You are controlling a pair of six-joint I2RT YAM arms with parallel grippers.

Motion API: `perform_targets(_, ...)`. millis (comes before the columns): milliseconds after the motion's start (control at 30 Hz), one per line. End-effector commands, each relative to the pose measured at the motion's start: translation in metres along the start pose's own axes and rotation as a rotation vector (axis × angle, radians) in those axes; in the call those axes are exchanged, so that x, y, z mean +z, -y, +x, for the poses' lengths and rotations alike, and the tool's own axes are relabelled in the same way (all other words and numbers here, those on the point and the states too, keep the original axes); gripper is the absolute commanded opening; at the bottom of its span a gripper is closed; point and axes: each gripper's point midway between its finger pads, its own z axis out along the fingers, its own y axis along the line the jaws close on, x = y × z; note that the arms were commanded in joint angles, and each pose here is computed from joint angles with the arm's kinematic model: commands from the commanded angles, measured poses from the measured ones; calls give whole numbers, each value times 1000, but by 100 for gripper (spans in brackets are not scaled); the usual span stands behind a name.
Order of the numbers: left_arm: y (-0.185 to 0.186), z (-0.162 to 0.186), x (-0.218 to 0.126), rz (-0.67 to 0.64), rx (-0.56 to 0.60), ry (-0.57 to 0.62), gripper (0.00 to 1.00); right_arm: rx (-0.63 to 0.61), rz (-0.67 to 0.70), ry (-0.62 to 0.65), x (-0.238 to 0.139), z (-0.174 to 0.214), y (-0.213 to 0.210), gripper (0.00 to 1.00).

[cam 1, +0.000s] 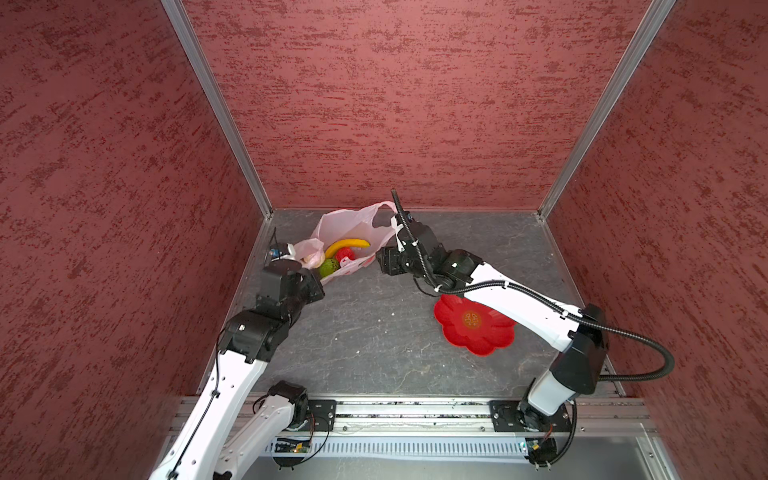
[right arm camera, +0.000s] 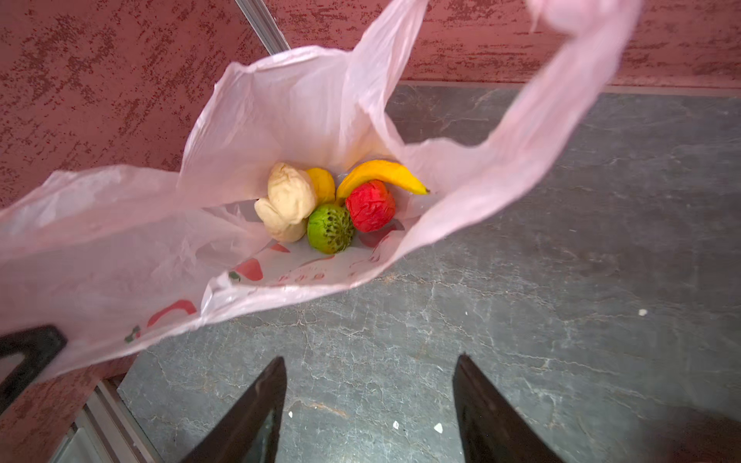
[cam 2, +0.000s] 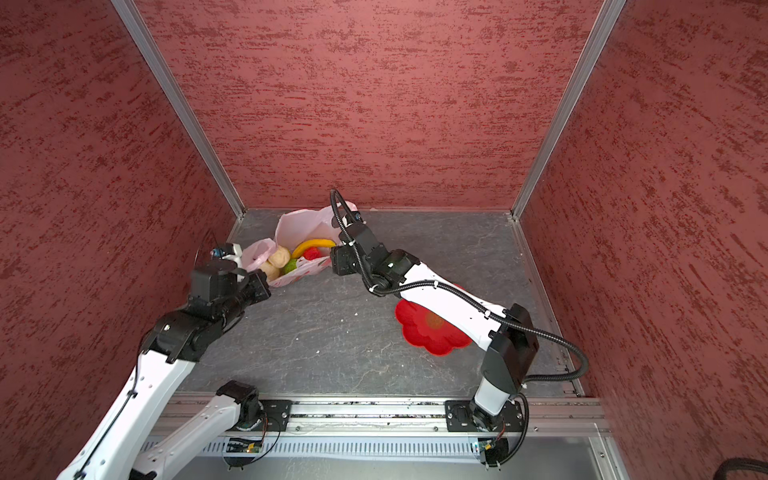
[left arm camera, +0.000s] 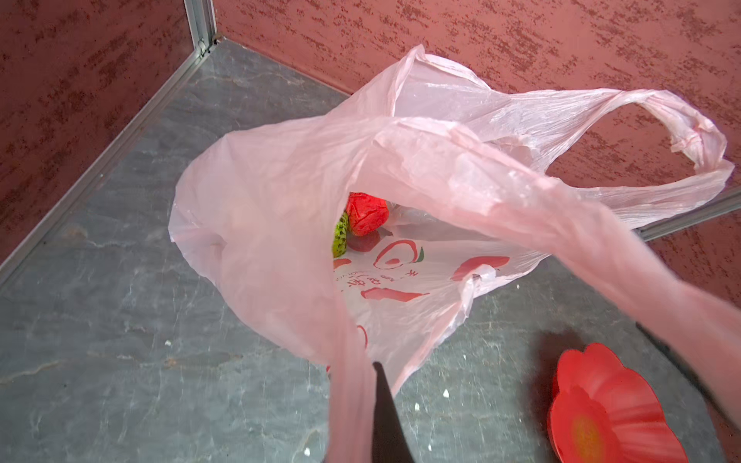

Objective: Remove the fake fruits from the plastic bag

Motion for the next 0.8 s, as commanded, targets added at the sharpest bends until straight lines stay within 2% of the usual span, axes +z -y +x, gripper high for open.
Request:
perform_targets(0,-13,23,-16,-23,-59,-40,4,-107,32,3,-10,-12,1,68)
perform_targets(200,-21,40,-36,-2,-87,-60,4,-202,12,-41,2,-25,-16,67)
perform_targets(467,-28,50,-41,1,-103,-62,5,-225,50,-81,22,-26,-15,66)
perform_targets(633,-27,44,-41,7,-116,-34,5,-165,63,-31,-7,-35,-11,66)
perform_targets(767,-23,38,-41,22,-116,-15,5,-65,49,-21,-39,-28,-5,68)
